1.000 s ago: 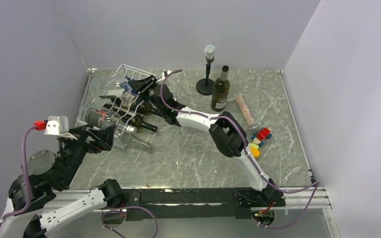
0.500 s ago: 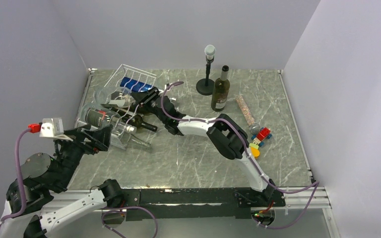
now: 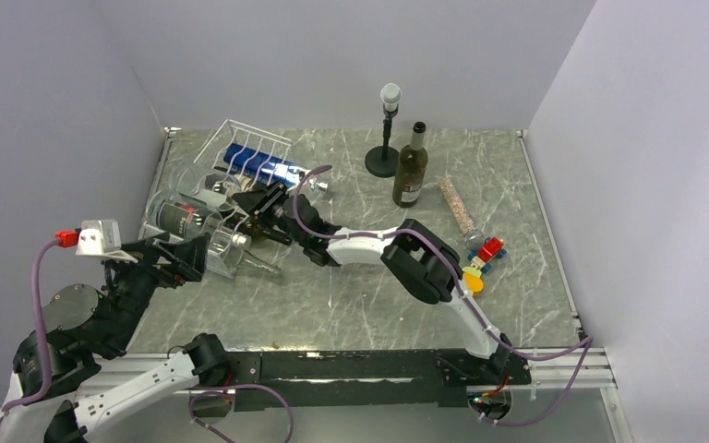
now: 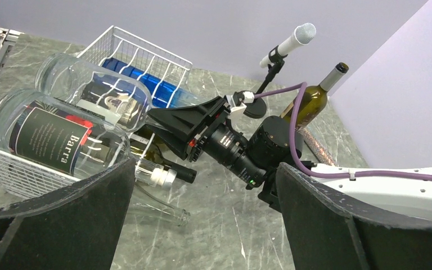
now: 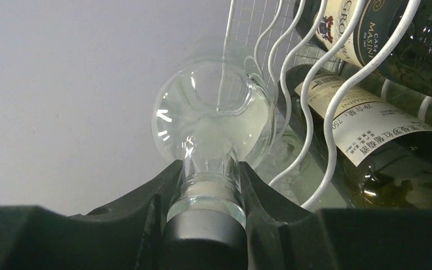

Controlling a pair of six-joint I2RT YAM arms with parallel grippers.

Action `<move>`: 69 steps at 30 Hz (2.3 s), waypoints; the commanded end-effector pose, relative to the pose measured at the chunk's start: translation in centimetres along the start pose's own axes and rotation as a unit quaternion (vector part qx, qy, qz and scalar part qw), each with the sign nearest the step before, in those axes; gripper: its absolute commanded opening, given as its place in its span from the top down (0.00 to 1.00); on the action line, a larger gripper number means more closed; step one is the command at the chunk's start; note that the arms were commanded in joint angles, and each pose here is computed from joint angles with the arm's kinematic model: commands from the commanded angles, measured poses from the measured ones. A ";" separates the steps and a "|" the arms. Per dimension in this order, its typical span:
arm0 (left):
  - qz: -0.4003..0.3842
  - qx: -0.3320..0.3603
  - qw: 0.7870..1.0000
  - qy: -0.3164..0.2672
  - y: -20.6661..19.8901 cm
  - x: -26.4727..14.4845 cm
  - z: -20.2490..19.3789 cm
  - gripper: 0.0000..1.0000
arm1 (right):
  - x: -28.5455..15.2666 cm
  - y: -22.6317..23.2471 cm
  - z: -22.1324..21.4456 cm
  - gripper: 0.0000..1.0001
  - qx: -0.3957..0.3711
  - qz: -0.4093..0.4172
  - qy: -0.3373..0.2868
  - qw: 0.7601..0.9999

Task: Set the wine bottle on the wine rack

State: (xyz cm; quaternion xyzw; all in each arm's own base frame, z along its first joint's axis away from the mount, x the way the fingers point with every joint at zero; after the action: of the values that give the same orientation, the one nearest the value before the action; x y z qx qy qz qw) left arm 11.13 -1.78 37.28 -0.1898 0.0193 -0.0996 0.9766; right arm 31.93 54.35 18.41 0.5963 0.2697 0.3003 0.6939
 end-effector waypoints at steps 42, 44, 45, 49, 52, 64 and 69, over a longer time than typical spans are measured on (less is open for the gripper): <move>0.001 -0.023 1.000 -0.012 -0.6 0.8 -0.4 0.01 | -11.1 0.0 3.2 0.00 -0.096 -0.149 0.000 0.984; 0.000 -0.024 1.000 -0.003 -1.1 1.4 -1.2 0.01 | -12.5 -0.5 4.3 0.00 -0.138 -0.178 -0.020 0.974; -0.001 -0.023 1.000 0.001 -1.3 1.7 -1.6 0.01 | -13.2 -0.7 5.0 0.00 -0.159 -0.194 -0.032 0.967; -0.008 -0.017 1.000 0.006 -2.1 2.7 -2.8 0.01 | -16.5 1.0 10.1 0.00 -0.249 -0.229 -0.114 0.934; -0.025 -0.011 1.000 0.010 -2.9 3.1 -3.2 0.01 | -18.9 3.8 14.1 0.00 -0.324 -0.241 -0.146 0.903; -0.009 0.014 1.000 -0.013 -3.2 4.4 -3.0 0.01 | -28.8 14.5 28.0 0.00 -0.526 -0.306 -0.225 0.761; -0.018 0.055 0.998 -0.010 -4.6 6.2 -4.3 0.01 | -28.3 14.3 32.0 0.03 -0.547 -0.344 -0.205 0.735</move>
State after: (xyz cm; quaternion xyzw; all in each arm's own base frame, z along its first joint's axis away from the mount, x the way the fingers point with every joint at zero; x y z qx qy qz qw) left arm 14.53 -6.92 34.97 -0.1688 0.0127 -0.1131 0.9791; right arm 33.24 14.85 39.23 0.1231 0.0419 -0.0004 0.9915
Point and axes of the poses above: each gripper's point midway between its finger pads, its own x axis out along the fingers, its own y axis along the line the jaws close on, z = x × y, the point moved 4 cm from there along -x, back along the fingers, and after that the axes turned 2 degrees about x, right-handed, at the moved point
